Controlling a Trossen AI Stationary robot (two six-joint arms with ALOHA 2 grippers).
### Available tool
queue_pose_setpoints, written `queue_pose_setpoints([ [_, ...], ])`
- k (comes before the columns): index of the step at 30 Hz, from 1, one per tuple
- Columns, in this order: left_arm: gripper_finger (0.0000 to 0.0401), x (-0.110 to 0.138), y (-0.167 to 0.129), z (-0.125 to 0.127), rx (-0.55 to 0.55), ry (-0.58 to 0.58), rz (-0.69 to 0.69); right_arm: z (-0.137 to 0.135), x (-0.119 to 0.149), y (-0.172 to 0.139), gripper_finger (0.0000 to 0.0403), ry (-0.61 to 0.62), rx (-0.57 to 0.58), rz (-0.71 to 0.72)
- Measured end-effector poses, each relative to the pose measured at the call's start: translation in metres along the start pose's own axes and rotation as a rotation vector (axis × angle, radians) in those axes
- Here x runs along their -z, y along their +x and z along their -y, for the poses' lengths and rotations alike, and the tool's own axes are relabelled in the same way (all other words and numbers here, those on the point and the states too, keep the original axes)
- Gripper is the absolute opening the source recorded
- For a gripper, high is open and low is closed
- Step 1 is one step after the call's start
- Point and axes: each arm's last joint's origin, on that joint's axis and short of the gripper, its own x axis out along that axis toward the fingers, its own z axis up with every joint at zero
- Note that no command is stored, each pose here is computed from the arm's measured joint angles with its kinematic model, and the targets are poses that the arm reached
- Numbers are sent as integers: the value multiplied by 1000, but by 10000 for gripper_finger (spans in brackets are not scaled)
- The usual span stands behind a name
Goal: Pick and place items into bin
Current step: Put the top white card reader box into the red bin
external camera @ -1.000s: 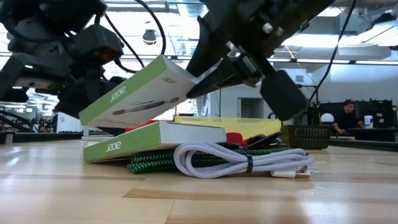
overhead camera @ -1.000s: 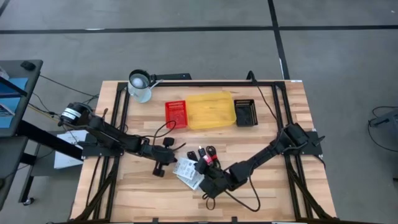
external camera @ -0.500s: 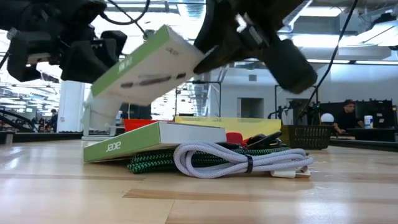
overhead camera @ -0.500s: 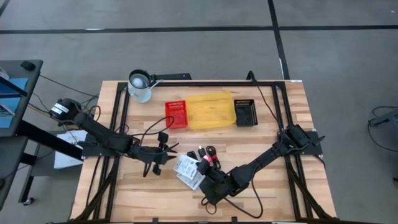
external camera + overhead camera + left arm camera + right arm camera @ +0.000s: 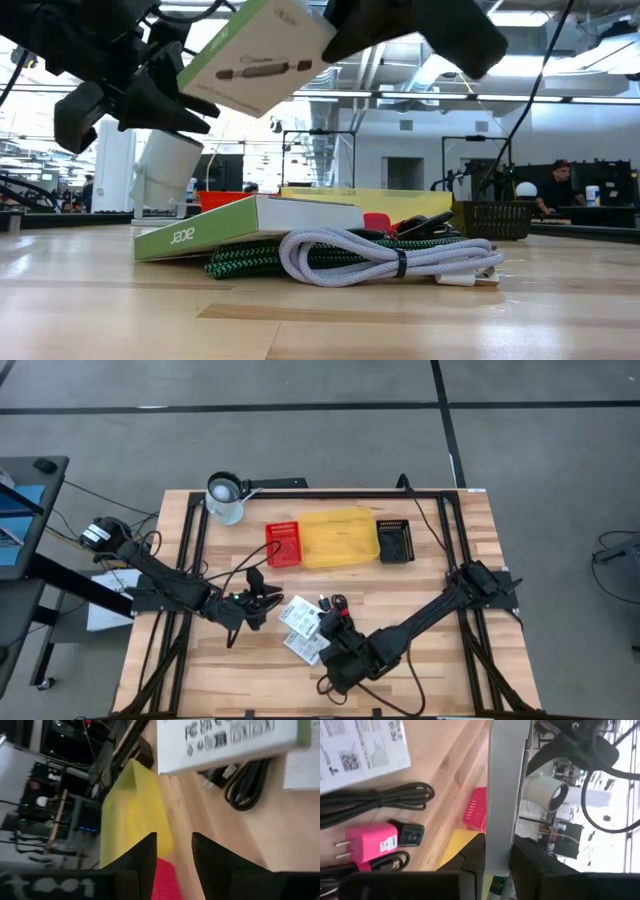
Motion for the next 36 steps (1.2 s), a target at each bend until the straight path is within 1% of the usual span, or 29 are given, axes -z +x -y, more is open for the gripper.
queue_pose_setpoints([
  [4, 119, 0, 0, -1, -30, 41, -18, 12, -3, -4, 66, 42, 8, 12],
  [10, 119, -1, 0, -3, -59, 35, -17, 24, -3, 0, 66, 80, 16, 8],
  [22, 119, -8, 0, -8, -100, 37, 35, 35, 5, 18, 66, 125, 17, -36],
  [36, 119, -8, 0, -8, -107, 37, 29, 44, 13, 36, 66, 152, 17, -70],
])
